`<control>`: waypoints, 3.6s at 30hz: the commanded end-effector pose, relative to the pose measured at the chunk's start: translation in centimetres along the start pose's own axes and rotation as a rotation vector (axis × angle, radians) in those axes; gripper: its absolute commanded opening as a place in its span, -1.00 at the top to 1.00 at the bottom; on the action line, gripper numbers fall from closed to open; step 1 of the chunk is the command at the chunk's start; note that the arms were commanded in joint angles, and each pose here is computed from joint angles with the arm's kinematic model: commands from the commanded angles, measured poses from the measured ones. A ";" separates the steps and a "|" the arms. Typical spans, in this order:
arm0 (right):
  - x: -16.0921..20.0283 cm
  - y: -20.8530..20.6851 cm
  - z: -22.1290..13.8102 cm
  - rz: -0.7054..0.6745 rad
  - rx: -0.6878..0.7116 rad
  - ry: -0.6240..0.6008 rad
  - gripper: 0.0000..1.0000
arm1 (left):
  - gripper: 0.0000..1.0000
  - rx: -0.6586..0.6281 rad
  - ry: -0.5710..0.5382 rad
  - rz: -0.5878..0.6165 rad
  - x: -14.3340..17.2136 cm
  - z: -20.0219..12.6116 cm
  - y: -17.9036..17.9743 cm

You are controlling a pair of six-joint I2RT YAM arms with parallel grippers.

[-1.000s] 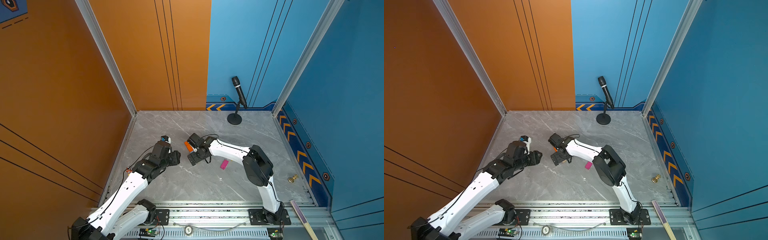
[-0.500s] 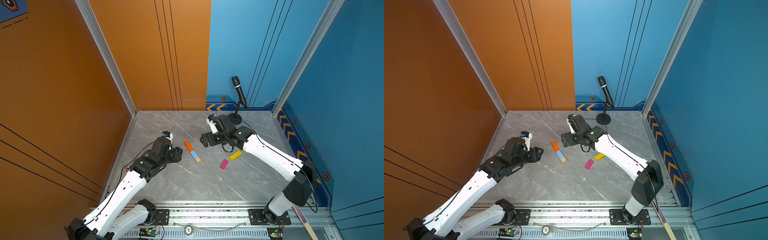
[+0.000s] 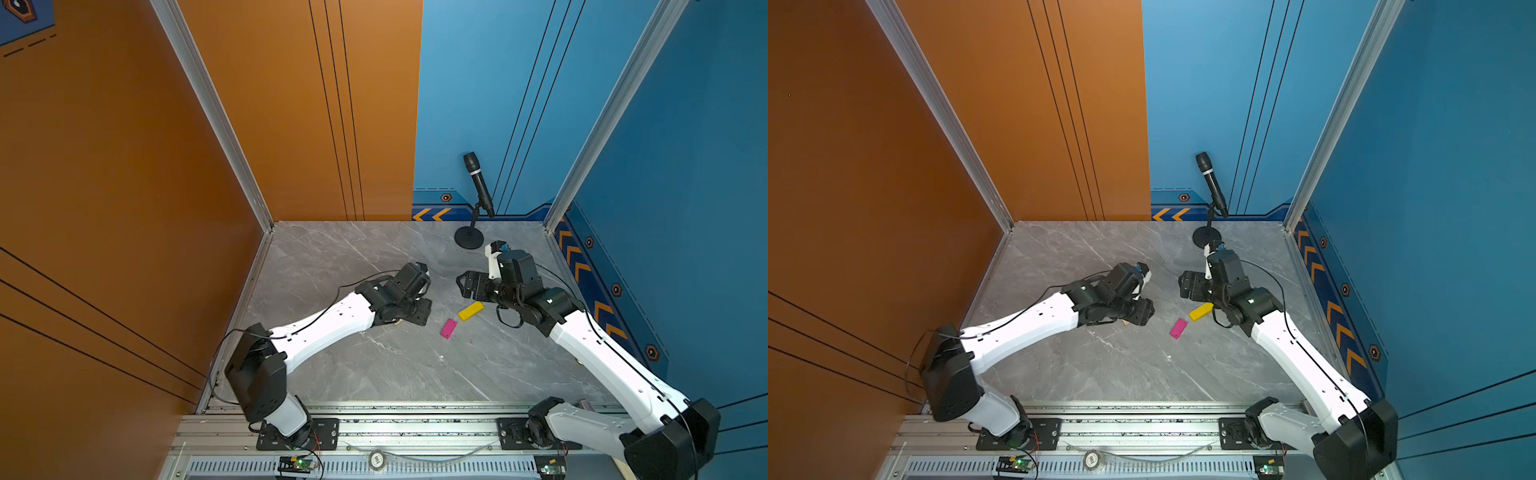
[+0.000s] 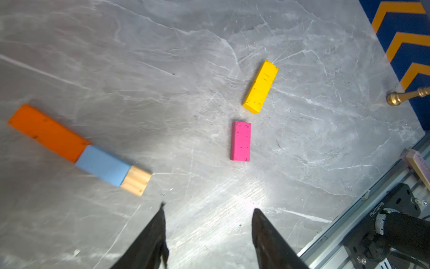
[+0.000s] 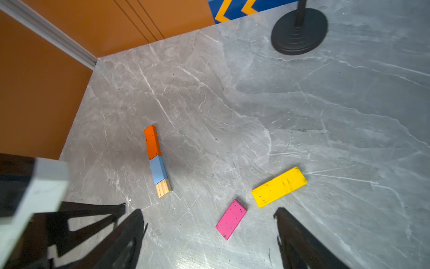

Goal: Assemble the letter v with building blocks
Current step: Pick up the building block from the center of the board, then assemble the building block at the center of the board.

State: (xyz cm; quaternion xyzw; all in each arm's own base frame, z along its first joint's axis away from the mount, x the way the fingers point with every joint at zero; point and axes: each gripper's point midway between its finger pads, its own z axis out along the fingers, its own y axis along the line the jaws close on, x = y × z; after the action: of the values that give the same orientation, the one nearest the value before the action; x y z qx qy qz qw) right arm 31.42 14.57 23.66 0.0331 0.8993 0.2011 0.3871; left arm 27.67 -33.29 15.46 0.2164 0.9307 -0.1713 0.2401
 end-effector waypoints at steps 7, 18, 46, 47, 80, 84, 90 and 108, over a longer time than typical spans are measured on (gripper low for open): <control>-0.2 -4.3 -3.8 0.151 0.055 -0.140 -0.69 | -0.19 -0.027 0.206 0.147 2.8 6.2 -4.4; 0.9 -6.5 -4.7 0.213 0.073 -0.152 -0.66 | -0.19 -0.144 0.242 0.233 3.4 10.8 -4.4; 1.7 -7.1 -4.3 0.245 0.063 -0.139 -0.62 | 0.50 -0.245 0.280 0.321 3.9 14.5 -3.3; 1.7 -7.2 -4.2 0.249 0.062 -0.138 -0.61 | 0.59 -0.249 0.278 0.325 3.9 14.4 -3.2; 2.0 -5.9 -1.7 0.268 0.025 -0.097 -0.55 | 0.82 -0.332 0.316 0.317 0.3 13.5 7.6; 1.9 -5.4 -1.2 0.262 0.020 -0.087 -0.55 | 0.85 -0.317 0.323 0.301 0.4 13.3 8.4; 1.8 -4.8 -0.5 0.245 0.017 -0.073 -0.55 | 0.85 -0.291 0.319 0.287 0.7 13.2 8.9; 2.1 -3.5 0.6 0.219 0.007 -0.048 -0.54 | 0.86 -0.232 0.324 0.280 2.2 12.7 9.9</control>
State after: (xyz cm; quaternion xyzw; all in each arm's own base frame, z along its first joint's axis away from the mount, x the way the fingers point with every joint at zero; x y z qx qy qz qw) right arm 30.05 11.85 19.38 0.1317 0.8885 0.2364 0.3706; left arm 36.74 -30.94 2.72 0.3293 0.9294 0.0069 0.1665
